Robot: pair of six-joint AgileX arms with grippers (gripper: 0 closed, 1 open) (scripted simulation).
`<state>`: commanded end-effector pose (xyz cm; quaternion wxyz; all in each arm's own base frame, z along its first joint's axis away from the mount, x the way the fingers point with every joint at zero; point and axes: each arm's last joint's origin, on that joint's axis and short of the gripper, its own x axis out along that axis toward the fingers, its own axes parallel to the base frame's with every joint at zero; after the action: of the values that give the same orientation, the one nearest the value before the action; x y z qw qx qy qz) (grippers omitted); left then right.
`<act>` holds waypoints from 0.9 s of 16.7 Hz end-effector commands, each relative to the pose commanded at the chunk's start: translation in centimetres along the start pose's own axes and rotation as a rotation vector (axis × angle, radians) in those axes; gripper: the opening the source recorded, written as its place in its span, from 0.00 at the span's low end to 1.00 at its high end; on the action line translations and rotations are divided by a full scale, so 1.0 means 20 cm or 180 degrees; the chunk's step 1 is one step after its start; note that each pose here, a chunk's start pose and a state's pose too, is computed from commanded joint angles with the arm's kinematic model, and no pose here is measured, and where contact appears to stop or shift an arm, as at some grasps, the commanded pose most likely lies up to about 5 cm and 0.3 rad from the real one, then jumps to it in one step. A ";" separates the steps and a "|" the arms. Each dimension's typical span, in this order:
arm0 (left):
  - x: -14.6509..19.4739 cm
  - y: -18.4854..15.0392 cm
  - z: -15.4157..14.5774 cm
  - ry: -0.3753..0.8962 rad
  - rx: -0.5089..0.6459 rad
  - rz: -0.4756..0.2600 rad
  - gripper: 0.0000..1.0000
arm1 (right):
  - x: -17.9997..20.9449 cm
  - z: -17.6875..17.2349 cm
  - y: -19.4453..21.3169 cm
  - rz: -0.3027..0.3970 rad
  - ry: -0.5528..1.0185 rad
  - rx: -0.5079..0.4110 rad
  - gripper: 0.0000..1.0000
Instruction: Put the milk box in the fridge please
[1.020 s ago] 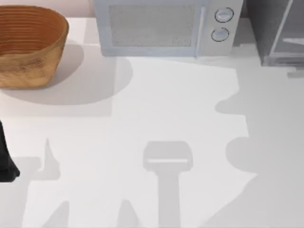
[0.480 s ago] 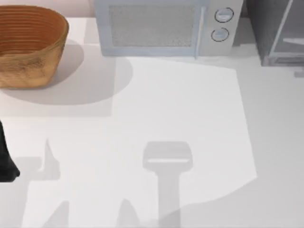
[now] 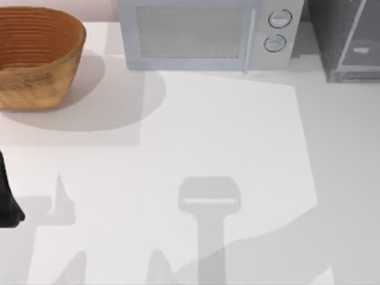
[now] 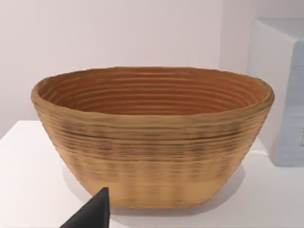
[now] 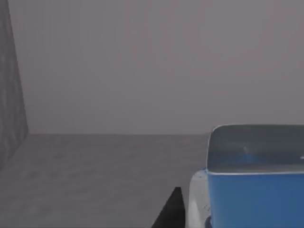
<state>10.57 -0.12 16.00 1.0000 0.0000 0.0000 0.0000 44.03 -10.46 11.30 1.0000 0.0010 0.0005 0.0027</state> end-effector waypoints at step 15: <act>0.00 0.00 0.00 0.0000 0.0000 0.0000 1.00 | 0.42 0.08 0.01 0.0002 0.0021 0.0010 0.15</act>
<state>10.57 -0.12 16.00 1.0000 0.0000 0.0000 0.0000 52.44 -10.27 12.93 1.0000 0.0025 0.0039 0.0030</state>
